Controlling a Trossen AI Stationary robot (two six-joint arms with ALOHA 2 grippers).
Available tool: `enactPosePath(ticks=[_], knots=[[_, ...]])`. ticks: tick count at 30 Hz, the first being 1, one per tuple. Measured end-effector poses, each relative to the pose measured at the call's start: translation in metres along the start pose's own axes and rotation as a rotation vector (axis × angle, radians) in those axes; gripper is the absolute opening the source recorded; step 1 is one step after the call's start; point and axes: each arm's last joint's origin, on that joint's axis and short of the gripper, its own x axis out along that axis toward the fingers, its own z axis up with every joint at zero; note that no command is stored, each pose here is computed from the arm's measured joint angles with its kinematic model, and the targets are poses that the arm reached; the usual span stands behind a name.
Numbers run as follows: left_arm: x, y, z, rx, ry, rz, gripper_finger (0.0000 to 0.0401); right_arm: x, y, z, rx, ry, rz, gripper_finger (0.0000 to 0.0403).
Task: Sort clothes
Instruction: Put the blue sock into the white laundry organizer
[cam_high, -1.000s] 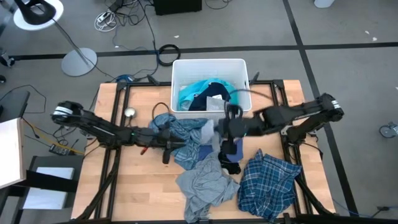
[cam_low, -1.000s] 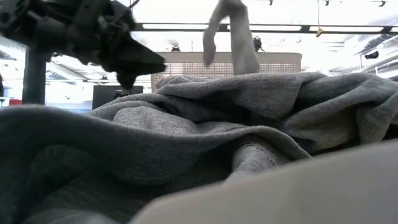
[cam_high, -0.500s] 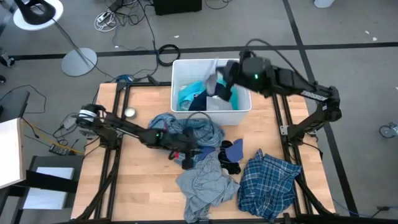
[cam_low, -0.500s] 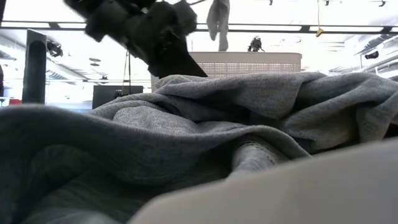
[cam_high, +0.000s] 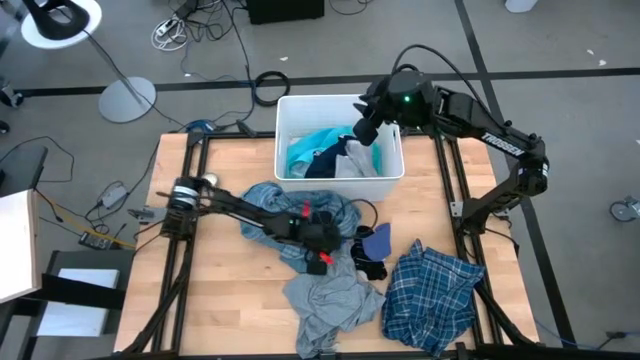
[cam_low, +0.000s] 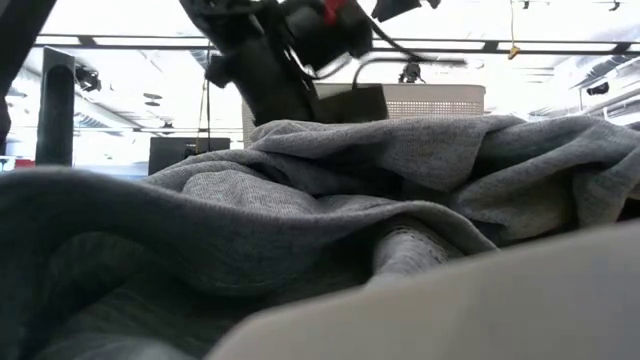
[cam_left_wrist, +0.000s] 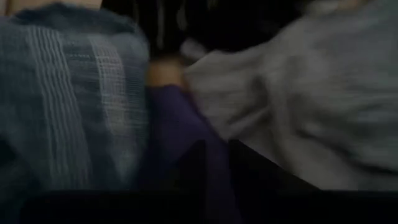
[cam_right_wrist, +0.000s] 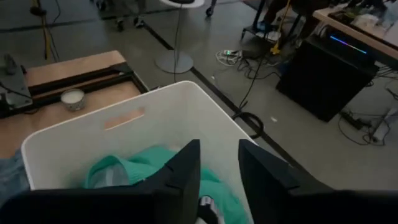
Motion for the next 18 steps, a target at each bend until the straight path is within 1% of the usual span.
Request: enactPosePath(ticks=[2, 4, 6, 8, 10, 11, 14, 18], knots=[[0.009, 0.000, 0.002, 0.022, 0.012, 0.038, 0.0067, -0.002, 0.003, 0.000, -0.005, 0.003, 0.015, 0.0120], [0.014, 0.000, 0.003, 0.029, 0.033, 0.057, 0.0050, -0.003, 0.006, -0.001, -0.013, 0.008, 0.036, 0.0126], [0.013, 0.000, 0.004, 0.035, 0.061, 0.059, 0.0018, -0.005, 0.010, -0.001, -0.023, 0.007, 0.050, 0.0129], [0.008, 0.001, 0.007, 0.041, 0.091, 0.061, 0.0007, -0.006, 0.013, -0.002, -0.034, 0.010, 0.062, 0.0130], [-0.003, 0.002, 0.011, 0.056, 0.132, 0.060, 0.0003, -0.008, 0.015, -0.003, -0.041, 0.014, 0.071, 0.0130], [-0.011, 0.004, 0.016, 0.058, 0.128, 0.062, 0.0003, -0.009, 0.016, -0.003, -0.046, 0.019, 0.074, 0.0130], [-0.044, 0.010, 0.037, 0.055, 0.074, 0.075, 0.0002, -0.014, 0.020, -0.008, -0.071, 0.060, 0.090, 0.0129], [-0.081, 0.016, 0.048, 0.049, 0.043, 0.087, 0.0001, -0.028, 0.022, -0.020, -0.113, 0.160, 0.112, 0.0128]])
